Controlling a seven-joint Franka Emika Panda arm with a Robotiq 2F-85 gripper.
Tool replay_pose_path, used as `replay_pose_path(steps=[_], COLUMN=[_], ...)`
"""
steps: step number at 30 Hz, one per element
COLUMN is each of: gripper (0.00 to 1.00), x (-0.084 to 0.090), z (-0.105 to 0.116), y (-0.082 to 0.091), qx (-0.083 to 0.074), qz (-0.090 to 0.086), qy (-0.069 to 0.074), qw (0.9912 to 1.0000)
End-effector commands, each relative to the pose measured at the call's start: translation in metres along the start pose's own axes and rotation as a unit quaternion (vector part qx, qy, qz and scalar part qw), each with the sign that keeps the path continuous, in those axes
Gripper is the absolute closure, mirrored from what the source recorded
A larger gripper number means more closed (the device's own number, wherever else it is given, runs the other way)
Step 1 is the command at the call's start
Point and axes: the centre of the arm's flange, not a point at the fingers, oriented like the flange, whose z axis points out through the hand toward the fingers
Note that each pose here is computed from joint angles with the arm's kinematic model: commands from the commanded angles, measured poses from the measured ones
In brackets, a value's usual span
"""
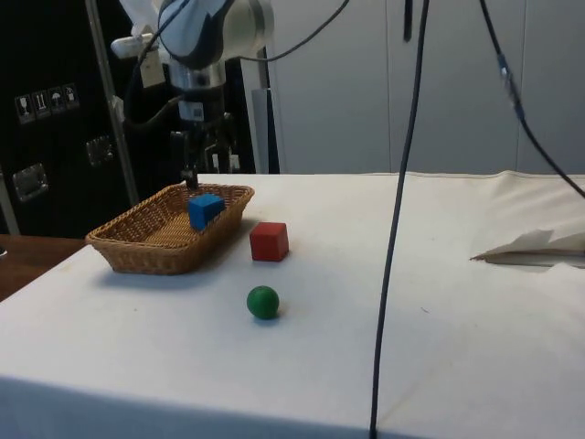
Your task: Place all non-red objects into the basket.
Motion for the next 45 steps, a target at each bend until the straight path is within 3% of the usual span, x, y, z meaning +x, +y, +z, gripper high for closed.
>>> replay_pose_path(steps=[1, 25, 29, 33, 45], gripper=[0.0, 0.0, 0.0, 0.0, 0.0], x=[-0.002, -0.025, -0.032, -0.033, -0.063], z=[-0.003, -0.062, -0.077, -0.081, -0.089], y=[-0.002, -0.05, -0.064, -0.07, -0.101], qx=[0.0, 0.005, 0.003, 0.005, 0.012], qz=[0.0, -0.013, -0.015, -0.018, -0.024], qy=[-0.002, -0.041, -0.047, -0.05, -0.057], qw=[1.0, 0.99907, 0.99878, 0.99856, 0.99802])
